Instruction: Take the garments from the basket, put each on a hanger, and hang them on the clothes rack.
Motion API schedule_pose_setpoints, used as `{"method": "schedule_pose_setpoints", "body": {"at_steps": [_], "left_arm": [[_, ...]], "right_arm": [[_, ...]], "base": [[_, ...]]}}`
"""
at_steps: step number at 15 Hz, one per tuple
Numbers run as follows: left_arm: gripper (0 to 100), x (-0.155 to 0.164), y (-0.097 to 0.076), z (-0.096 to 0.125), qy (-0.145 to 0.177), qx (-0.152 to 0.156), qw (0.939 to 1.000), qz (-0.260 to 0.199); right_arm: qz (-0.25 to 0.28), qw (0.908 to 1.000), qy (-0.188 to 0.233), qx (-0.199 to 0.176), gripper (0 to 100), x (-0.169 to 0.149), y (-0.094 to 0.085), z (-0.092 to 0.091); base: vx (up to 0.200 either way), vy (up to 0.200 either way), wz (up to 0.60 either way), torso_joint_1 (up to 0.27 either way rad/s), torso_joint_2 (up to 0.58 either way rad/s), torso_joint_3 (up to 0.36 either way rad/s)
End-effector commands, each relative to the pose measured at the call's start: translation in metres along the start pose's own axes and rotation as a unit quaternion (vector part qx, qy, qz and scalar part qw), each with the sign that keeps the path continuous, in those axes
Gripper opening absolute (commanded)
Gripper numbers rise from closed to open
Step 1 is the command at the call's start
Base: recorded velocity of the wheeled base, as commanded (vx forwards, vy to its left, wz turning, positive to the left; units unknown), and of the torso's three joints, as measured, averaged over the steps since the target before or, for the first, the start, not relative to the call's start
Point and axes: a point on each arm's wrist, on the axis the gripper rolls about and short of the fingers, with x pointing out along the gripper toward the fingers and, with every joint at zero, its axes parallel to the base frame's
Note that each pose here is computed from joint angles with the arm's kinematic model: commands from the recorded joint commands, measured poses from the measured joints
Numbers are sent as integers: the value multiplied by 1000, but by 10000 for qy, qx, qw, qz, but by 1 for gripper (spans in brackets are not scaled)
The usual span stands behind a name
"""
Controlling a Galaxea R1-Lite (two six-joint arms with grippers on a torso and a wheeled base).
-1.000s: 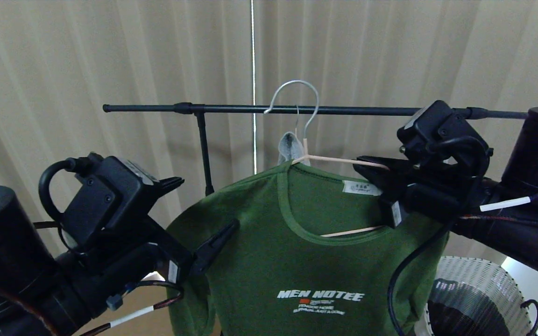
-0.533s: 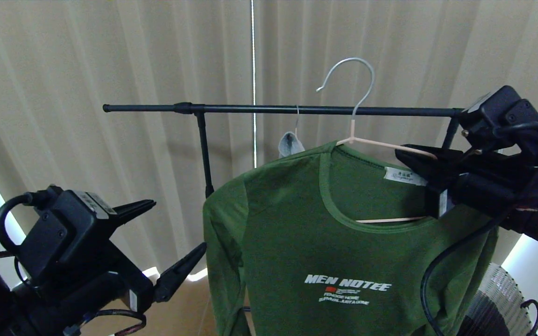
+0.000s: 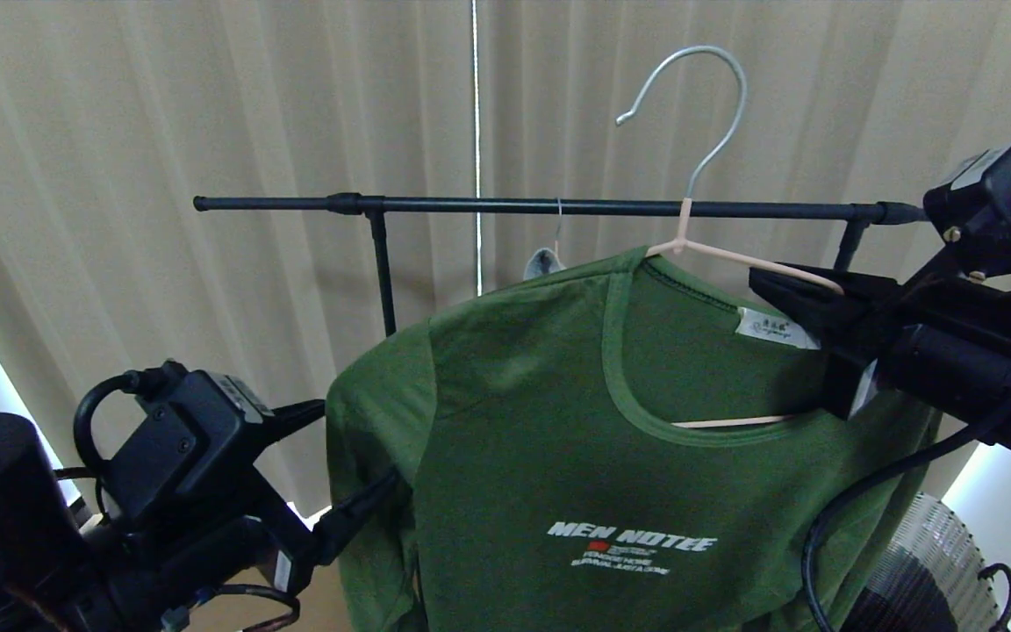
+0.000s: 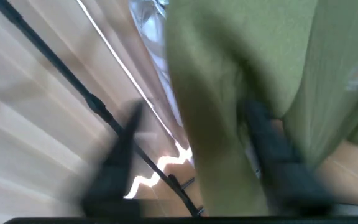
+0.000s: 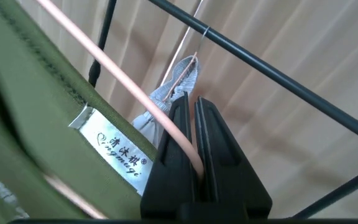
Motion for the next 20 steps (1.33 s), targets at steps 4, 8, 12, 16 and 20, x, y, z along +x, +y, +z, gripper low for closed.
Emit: {"method": "schedule_pose_setpoints", "body": {"at_steps": [4,8,12,16,20], "left_arm": [[0,14,7,-12,363,-30,9992,168],[0,-6,31,-32,269,-187,9943,1011],[100,-12,31,-38,-7,-603,9912,1176],[100,-14,14,-39,-41,-604,9964,597],[100,-31,8,-58,169,-610,9980,52]], "right_arm": [[5,10000,9,-4,0,-1,0,-1],[-623,9979,184,26,0,-12,-23,-10],[-1117,9932,322,12,0,-26,-42,-17],[-1145,9928,358,-3,0,-26,-42,-17],[-1437,9879,582,-2,0,-29,-55,-22]], "base": [[0,0,0,0,0,0],[0,0,0,0,0,0],[0,0,0,0,0,0],[0,0,0,0,0,0],[0,0,0,0,0,0]]}}
